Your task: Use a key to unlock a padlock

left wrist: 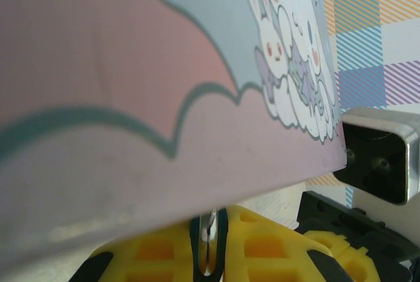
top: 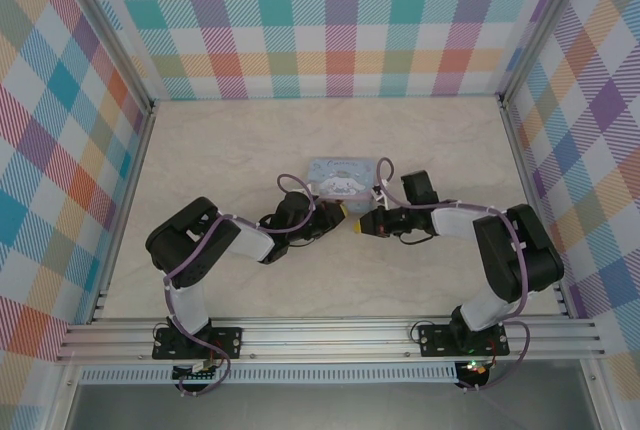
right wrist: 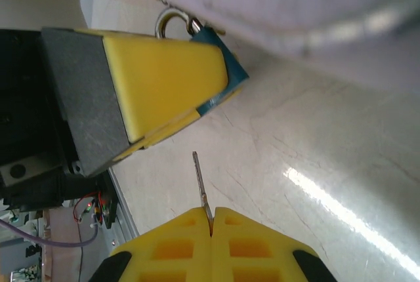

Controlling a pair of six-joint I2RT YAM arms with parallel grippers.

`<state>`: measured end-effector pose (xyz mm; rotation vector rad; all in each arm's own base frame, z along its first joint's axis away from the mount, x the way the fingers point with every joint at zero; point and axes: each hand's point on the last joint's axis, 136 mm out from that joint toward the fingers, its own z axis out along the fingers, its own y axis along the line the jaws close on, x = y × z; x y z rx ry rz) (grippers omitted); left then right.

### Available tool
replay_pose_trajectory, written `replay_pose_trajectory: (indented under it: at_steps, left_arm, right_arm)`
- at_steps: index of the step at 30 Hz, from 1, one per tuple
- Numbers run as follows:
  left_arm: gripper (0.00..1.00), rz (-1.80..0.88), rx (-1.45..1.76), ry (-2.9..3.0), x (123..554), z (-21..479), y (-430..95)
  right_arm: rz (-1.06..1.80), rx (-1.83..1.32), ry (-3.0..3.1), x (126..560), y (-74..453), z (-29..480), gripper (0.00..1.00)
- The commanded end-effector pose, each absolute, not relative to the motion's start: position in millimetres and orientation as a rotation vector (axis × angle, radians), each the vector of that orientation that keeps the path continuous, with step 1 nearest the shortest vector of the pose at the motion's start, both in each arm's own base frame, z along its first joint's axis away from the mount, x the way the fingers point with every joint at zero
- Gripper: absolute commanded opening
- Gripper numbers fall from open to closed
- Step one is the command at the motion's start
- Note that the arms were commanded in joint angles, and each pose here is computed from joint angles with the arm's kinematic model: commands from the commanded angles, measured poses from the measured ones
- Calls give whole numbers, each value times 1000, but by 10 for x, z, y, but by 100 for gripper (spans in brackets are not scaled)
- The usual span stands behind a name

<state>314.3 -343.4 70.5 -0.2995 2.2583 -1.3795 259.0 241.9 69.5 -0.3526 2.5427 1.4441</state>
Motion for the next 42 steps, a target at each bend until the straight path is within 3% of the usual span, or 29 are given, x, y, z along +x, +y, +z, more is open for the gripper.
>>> replay_pose_trajectory:
  at_steps: [1,17,25,42]
  left_arm:
    - [0,-1504,-223,2190,3120,939,-3599]
    - [0,-1583,-226,2119,3166,1175,-3669]
    - [0,-1592,-310,2078,3225,1283,-3607]
    - [0,-1687,-416,2031,3273,1379,-3634]
  right_arm:
    - [1441,-383,2524,2677,2465,744,0]
    - [1367,-411,2530,2719,2393,810,1]
    - [1339,-410,2467,2668,2250,1139,1]
    - [1366,-362,2495,2604,2305,1055,1]
